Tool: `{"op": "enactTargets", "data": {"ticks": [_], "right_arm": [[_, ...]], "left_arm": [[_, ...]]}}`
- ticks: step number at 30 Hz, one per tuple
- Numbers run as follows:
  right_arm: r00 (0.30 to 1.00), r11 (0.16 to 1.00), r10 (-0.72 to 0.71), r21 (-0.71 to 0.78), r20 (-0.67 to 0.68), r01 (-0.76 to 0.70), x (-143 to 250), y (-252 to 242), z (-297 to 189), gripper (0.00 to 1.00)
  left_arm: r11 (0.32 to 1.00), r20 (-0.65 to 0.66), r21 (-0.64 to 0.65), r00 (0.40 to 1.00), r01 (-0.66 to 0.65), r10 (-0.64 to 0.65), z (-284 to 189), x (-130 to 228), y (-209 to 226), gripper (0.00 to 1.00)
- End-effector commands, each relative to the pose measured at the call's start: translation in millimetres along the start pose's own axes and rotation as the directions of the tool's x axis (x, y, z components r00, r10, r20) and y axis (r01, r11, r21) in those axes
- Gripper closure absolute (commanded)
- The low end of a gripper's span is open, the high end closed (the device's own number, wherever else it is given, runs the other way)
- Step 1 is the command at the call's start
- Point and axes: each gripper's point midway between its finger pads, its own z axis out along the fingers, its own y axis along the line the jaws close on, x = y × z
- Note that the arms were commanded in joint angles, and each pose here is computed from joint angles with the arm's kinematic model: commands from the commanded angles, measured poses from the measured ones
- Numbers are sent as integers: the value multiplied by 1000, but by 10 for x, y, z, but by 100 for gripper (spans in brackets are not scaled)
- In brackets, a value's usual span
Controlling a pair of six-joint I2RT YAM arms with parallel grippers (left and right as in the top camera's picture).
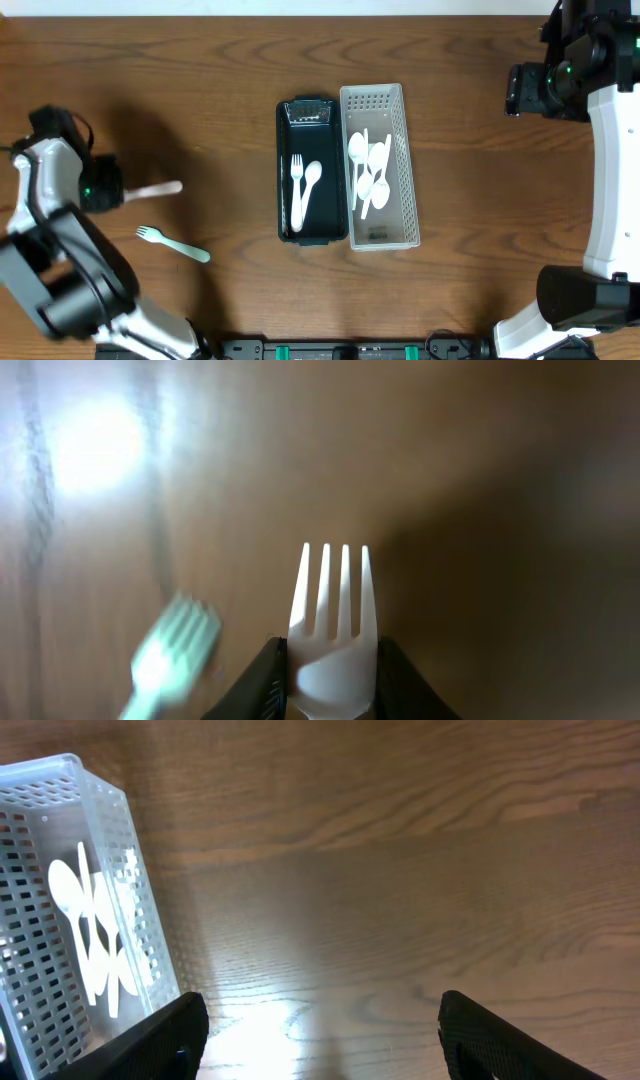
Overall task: Pack container
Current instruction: 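Carry the fork into the green basket and open left gripper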
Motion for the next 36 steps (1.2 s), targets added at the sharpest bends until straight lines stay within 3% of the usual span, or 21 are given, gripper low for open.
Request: {"op": "enactTargets", "data": {"ticks": [1, 4, 6, 9, 14, 18, 21, 25, 30, 36], "right_arm": [[1000, 1000, -6, 15, 1, 6, -8, -35, 7, 23], [1000, 1000, -6, 15, 1, 6, -8, -35, 7, 23], [1000, 1000, -6, 15, 1, 6, -8, -35, 7, 23], [1000, 1000, -6, 15, 1, 6, -7, -35, 7, 23], [1000, 1000, -6, 15, 1, 6, -6, -35, 7, 23], [1000, 1000, -6, 14, 0, 6, -5, -34, 7, 23], [1000, 1000, -6, 14, -3, 7, 4, -34, 7, 22], [1000, 1000, -8, 16, -13, 8, 28, -38, 7, 22], [1000, 1000, -9, 17, -26, 10, 60, -42, 6, 22], [1000, 1000, -10, 18, -30, 10, 69, -44, 6, 21]], "left_arm": [[926, 117, 204, 947, -317, 299, -821, 198, -391, 94], [780, 203, 306, 838, -545, 506, -1375, 613, -536, 94], [617, 270, 367, 715, -696, 645, -1698, 991, -592, 95], [394, 363, 414, 546, -820, 755, -2013, 1491, -611, 94], [-12, 497, 377, 191, -926, 846, -2232, 2319, -539, 94], [-237, 538, 343, -17, -909, 843, -2193, 2905, -475, 94], [-316, 531, 344, -94, -884, 842, -2054, 3288, -469, 94], [-360, 463, 340, -179, -869, 868, -1639, 3670, -455, 94], [-352, 320, 318, -250, -880, 914, -965, 3857, -401, 94], [-334, 212, 293, -280, -896, 936, -486, 3881, -344, 93]]}}
